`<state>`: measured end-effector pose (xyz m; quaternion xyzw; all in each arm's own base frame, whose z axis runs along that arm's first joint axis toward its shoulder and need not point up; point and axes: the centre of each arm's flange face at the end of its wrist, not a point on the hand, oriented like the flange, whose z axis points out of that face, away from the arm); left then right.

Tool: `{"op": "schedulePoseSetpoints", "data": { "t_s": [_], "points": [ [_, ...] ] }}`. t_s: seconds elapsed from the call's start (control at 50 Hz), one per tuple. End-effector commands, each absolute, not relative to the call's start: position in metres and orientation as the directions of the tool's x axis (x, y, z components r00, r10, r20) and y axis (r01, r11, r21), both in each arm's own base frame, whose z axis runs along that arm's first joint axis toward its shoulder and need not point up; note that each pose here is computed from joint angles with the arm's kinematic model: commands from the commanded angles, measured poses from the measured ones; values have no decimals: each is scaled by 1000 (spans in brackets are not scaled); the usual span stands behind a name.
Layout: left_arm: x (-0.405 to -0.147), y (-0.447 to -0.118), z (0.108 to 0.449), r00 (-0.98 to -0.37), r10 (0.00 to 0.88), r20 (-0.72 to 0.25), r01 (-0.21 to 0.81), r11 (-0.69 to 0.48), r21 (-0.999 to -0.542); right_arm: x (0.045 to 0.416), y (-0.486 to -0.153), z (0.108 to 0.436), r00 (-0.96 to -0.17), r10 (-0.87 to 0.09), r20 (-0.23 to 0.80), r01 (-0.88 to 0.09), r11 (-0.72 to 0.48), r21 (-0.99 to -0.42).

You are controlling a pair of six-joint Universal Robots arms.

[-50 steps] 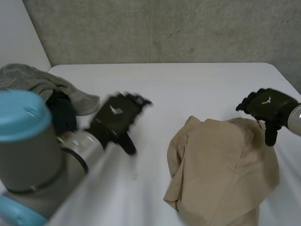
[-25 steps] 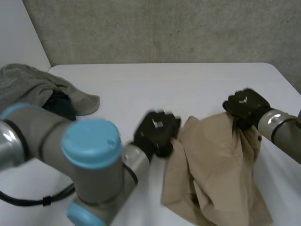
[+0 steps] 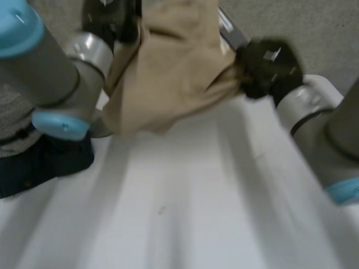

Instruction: Fold the laundry.

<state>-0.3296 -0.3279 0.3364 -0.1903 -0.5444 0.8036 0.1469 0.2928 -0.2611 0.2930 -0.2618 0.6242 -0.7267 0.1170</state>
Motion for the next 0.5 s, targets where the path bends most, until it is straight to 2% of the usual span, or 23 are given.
{"op": "schedulePoseSetpoints", "data": {
  "t_s": [0.02, 0.04, 0.08, 0.16, 0.22, 0.32, 0.38, 0.48, 0.5],
  "points": [
    [-321, -331, 201, -842, 503, -195, 176, -87, -981, 306, -248, 201, -777, -584, 235, -292, 3, -956],
    [-320, -330, 188, -835, 512, -202, 196, -67, -978, 307, -247, 184, -772, -591, 235, -320, 42, -947],
    [-319, -325, 161, -813, 540, -216, 240, -27, -970, 307, -245, 170, -769, -594, 239, -350, 78, -933],
    [-316, -316, 155, -781, 575, -243, 295, -3, -955, 303, -245, 165, -782, -565, 263, -384, 105, -917],
    [-310, -313, 172, -780, 569, -262, 312, -10, -950, 302, -247, 181, -792, -537, 291, -377, 53, -925],
    [-283, -310, 227, -838, 470, -279, 292, -47, -955, 301, -249, 213, -787, -523, 328, -361, -42, -932],
    [-269, -303, 246, -861, 430, -271, 276, -52, -960, 297, -249, 230, -767, -529, 363, -373, -92, -923],
    [-241, -274, 263, -889, 397, -226, 244, -8, -970, 288, -248, 239, -686, -558, 468, -487, -126, -864],
    [-238, -269, 263, -890, 399, -220, 243, 6, -970, 283, -247, 238, -651, -569, 503, -539, -121, -834]
  ]
}}
